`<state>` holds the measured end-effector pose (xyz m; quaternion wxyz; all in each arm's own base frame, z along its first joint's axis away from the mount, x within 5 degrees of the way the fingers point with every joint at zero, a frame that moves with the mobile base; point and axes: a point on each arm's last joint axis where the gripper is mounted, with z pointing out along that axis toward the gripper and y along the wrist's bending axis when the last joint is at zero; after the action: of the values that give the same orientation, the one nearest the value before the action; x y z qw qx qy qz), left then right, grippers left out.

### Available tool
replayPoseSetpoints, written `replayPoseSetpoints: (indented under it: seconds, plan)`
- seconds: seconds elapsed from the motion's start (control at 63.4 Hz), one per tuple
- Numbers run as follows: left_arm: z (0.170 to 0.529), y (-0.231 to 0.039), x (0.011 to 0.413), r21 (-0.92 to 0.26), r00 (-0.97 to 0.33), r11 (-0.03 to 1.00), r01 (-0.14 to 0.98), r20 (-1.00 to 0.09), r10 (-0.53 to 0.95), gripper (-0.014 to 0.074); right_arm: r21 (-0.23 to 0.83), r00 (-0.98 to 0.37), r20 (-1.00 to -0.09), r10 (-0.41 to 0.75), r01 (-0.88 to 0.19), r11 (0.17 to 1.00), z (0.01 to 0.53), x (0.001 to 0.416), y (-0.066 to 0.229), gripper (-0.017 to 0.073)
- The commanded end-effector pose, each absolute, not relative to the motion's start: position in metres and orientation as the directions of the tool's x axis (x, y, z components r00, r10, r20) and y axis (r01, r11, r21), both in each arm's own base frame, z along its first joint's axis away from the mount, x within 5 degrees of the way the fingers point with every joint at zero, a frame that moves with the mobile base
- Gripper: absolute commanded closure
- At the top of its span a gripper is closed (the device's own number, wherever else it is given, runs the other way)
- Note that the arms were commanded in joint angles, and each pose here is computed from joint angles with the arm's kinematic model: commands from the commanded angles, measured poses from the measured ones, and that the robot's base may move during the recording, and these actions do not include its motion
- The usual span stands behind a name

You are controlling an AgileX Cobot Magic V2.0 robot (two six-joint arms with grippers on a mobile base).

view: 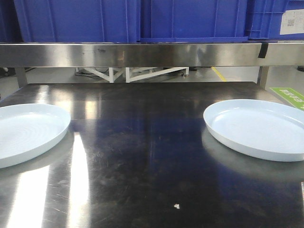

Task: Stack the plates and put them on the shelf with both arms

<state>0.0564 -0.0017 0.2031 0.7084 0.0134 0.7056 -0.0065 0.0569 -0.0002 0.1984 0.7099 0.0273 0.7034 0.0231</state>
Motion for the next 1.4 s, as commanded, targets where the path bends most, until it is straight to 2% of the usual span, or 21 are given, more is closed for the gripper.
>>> replayPoseSetpoints:
  seconds: [0.0,0.378,0.52,0.583,0.709,0.788,0.93,1.151,1.261,1.387]
  plan:
    - [0.204,-0.001,0.056,-0.001,0.085,1.0,0.025,-0.996,-0.003,0.051,0.06,0.126,-0.99,0.059,0.006,0.998,0.212,0.054,-0.001,0.051]
    - [0.205,-0.001,0.056,-0.001,0.095,1.0,0.024,-0.995,-0.003,0.051,0.06,0.126,-0.99,0.059,0.006,0.998,0.212,0.054,-0.001,0.051]
    - [0.21,-0.001,0.055,-0.001,0.144,1.0,0.022,-0.99,-0.004,0.051,0.06,0.126,-0.99,0.059,0.006,0.998,0.212,0.054,-0.001,0.051]
    - [0.213,-0.001,0.055,-0.008,0.178,1.0,0.021,-0.984,-0.011,0.051,0.06,0.126,-0.99,0.059,0.006,0.998,0.212,0.054,-0.001,0.051]
    - [0.235,0.003,0.049,-0.12,0.381,0.993,0.021,-0.917,-0.119,0.051,0.06,0.126,-0.99,0.059,0.006,0.998,0.212,0.054,-0.001,0.051]
    - [0.256,0.003,0.045,-0.132,0.406,0.991,0.032,-0.904,-0.134,0.051,0.06,0.126,-0.99,0.059,0.006,0.998,0.212,0.054,-0.001,0.051]
    - [0.309,-0.001,0.045,-0.073,0.281,0.996,0.047,-0.956,-0.083,0.051,0.06,0.126,-0.99,0.059,0.006,0.998,0.212,0.054,-0.001,0.051]
    - [0.38,-0.006,0.085,-0.063,-0.076,0.996,0.068,-0.995,-0.058,0.051,0.06,0.126,-0.99,0.059,0.006,0.998,0.212,0.054,-0.001,0.051]
    - [0.397,-0.009,0.126,-0.05,-0.301,0.996,0.078,-0.953,-0.024,0.051,0.06,0.126,-0.99,0.059,0.006,0.998,0.212,0.054,-0.001,0.051]
    - [0.4,-0.012,0.173,-0.051,-0.531,0.994,0.092,-0.847,0.006,0.0509,0.06,0.126,-0.99,0.059,0.006,0.998,0.212,0.054,-0.001,0.051]
